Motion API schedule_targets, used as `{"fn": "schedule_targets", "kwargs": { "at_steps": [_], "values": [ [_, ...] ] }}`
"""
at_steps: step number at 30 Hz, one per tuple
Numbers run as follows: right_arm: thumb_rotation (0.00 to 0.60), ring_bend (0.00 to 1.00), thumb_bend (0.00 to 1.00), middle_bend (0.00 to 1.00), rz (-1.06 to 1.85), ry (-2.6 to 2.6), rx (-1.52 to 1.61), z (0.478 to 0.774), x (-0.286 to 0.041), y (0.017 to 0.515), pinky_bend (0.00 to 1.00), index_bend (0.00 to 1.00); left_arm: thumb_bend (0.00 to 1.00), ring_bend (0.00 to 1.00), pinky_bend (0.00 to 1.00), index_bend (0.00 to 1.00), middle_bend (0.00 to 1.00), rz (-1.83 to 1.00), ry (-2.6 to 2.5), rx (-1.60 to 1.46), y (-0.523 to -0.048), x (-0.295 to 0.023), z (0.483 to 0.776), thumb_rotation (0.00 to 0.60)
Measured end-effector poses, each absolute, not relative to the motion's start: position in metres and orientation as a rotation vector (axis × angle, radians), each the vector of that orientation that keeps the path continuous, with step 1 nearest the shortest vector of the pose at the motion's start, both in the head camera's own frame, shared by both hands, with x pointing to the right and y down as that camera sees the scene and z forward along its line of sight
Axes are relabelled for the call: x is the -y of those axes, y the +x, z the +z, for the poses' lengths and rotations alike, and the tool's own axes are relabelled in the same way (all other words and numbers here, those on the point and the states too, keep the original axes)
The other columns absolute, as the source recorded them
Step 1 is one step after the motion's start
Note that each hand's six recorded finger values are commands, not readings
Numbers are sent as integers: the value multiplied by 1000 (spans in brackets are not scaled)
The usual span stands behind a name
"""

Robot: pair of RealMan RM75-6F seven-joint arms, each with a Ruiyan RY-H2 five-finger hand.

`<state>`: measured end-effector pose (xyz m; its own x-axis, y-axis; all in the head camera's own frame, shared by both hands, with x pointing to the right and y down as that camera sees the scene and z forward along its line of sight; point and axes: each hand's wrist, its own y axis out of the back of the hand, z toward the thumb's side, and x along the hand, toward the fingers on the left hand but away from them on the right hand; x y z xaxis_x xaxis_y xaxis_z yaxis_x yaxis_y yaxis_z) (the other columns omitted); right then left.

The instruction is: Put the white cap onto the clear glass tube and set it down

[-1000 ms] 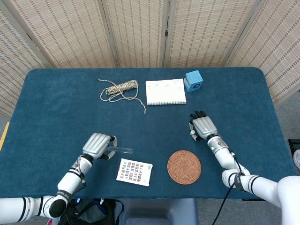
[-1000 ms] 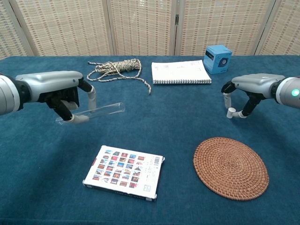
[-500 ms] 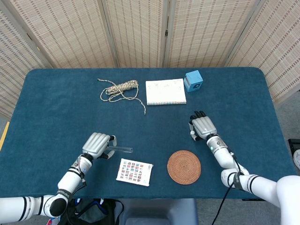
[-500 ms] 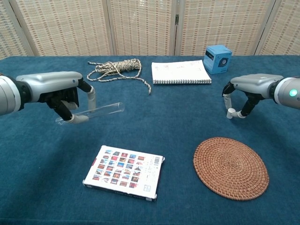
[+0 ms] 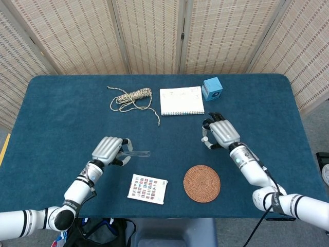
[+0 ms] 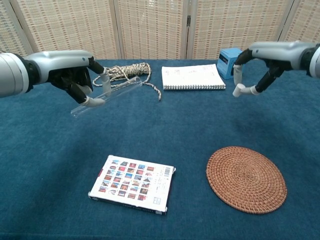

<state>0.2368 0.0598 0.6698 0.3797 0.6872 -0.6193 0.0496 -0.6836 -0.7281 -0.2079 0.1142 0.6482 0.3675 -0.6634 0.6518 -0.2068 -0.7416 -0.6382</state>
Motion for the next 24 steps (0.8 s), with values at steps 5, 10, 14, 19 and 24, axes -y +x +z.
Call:
{"fn": "schedule_targets", "kwargs": {
  "at_steps": [5, 10, 14, 19, 24],
  "values": [
    [600, 0, 477, 259, 1180, -2119, 750, 622, -54, 223, 0, 617, 360, 902, 1000, 607, 1000, -1312, -2276, -812, -195, -108, 638, 600],
    [600, 0, 479, 263, 1026, -2186, 827, 585, -55, 208, 0, 621, 360, 901, 1000, 607, 1000, -1286, -2358, -827, -181, -107, 632, 600],
    [600, 0, 479, 264, 940, -2239, 857, 571, -60, 197, 0, 624, 360, 901, 1000, 607, 1000, -1258, -2381, -818, -170, -108, 626, 600],
    [600, 0, 479, 268, 847, -2296, 866, 557, -67, 182, 0, 631, 360, 901, 1000, 608, 1000, -1225, -2430, -830, -158, -113, 622, 600],
    [600, 0, 479, 269, 797, -2315, 845, 549, -73, 173, 0, 631, 360, 901, 1000, 608, 1000, -1215, -2454, -828, -153, -115, 621, 600]
  ]
}}
